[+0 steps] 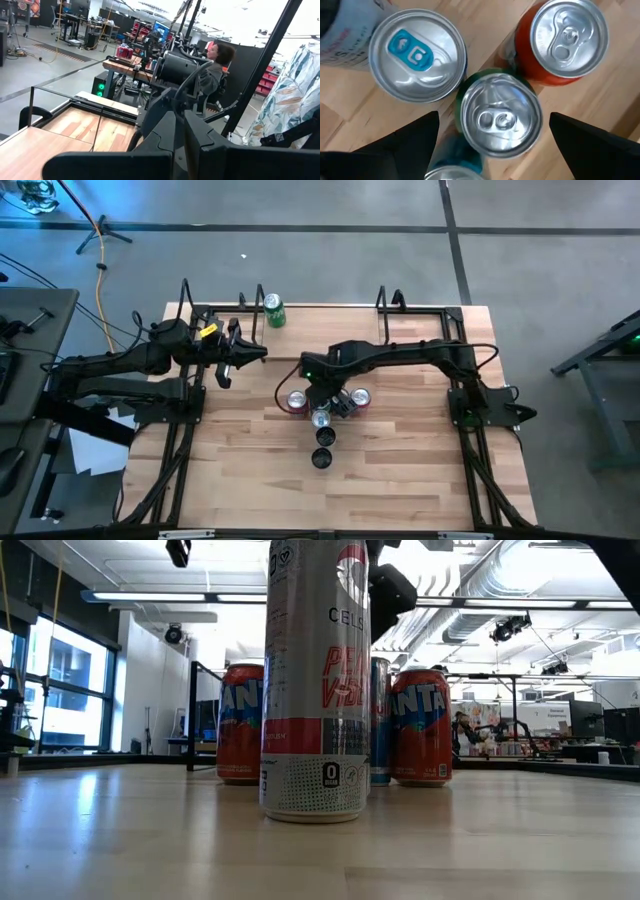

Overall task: Place canned beverage on shelf
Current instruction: Put the green soda can on the shelf aligned with the green soda can

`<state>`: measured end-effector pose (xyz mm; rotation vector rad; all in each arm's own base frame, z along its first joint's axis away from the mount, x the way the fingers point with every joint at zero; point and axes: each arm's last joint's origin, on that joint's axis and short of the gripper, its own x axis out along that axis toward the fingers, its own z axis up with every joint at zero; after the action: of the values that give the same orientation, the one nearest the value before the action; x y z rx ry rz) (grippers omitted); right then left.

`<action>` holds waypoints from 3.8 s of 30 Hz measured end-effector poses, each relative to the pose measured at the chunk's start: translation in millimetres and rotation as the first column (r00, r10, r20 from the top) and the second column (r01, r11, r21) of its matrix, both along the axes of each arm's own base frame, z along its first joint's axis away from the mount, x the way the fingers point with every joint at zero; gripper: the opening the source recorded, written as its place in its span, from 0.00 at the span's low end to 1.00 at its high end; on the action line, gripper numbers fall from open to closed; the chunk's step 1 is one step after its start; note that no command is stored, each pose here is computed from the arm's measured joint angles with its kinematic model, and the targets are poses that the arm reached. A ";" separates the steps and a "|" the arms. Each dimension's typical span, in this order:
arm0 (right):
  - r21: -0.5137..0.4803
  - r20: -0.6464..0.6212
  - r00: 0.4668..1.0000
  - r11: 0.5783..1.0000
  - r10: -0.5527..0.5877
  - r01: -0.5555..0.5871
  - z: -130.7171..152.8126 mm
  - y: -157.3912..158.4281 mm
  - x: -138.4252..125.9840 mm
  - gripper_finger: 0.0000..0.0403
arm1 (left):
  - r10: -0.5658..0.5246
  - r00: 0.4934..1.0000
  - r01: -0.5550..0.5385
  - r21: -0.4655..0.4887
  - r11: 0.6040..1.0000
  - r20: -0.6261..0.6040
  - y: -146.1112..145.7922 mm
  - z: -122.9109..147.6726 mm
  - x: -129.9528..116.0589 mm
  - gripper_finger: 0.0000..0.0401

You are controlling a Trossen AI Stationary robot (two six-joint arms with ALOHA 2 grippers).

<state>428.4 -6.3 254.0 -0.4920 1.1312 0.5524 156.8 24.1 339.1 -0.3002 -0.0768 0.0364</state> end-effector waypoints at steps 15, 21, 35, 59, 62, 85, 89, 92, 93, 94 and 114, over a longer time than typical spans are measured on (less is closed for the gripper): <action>-0.011 -0.033 0.999 1.000 0.005 -0.005 -20.5 -0.2 8.7 0.84 | 0.001 1.000 -0.001 -0.001 1.000 0.000 0.0 -0.1 0.0 0.00; -0.007 -0.031 0.999 1.000 0.008 -0.008 -19.9 0.6 8.6 0.69 | 0.001 1.000 -0.001 -0.001 1.000 0.000 0.0 -0.1 0.0 0.00; -0.010 0.027 0.999 1.000 0.018 -0.018 27.7 0.9 7.3 0.69 | 0.004 1.000 -0.004 0.000 1.000 0.000 0.1 -0.1 0.0 0.00; -0.106 0.096 0.910 0.904 -0.404 0.413 103.5 -88.5 -23.3 0.69 | 0.022 1.000 -0.022 -0.001 1.000 0.001 0.7 0.0 0.0 0.00; -0.032 0.161 0.827 0.834 -0.539 0.551 106.7 -104.1 -19.8 0.69 | 0.030 1.000 -0.030 -0.002 1.000 0.001 0.9 0.0 0.0 0.00; 0.200 -0.001 0.258 0.253 -0.966 0.947 37.2 -148.9 21.7 0.70 | 0.030 0.993 -0.031 0.013 0.999 0.112 0.7 10.7 -1.3 0.00; 0.169 0.006 0.243 0.240 -0.970 0.956 34.5 -151.2 20.1 0.70 | 0.030 0.993 -0.031 0.013 0.999 0.111 0.7 10.6 -1.3 0.00; 0.161 0.000 0.240 0.237 -0.971 0.958 31.8 -152.6 20.2 0.71 | 0.030 0.993 -0.031 0.013 0.999 0.111 0.7 10.6 -1.3 0.00; 0.149 -0.007 0.239 0.235 -0.971 0.960 29.5 -152.8 20.0 0.71 | 0.030 0.993 -0.031 0.013 0.999 0.111 0.7 10.6 -1.3 0.00; 0.141 -0.011 0.238 0.235 -0.971 0.962 27.1 -153.0 20.5 0.71 | 0.030 0.993 -0.031 0.013 0.999 0.111 0.7 10.6 -1.3 0.00; 0.134 0.042 0.336 0.339 -0.941 0.931 23.4 -155.1 26.8 0.80 | 0.027 0.993 -0.026 -0.013 1.000 0.111 0.6 10.5 -1.3 0.00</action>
<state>455.2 -161.4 277.4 0.2836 1.0712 -0.4872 155.5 24.7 349.6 -0.3127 -0.1914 0.0463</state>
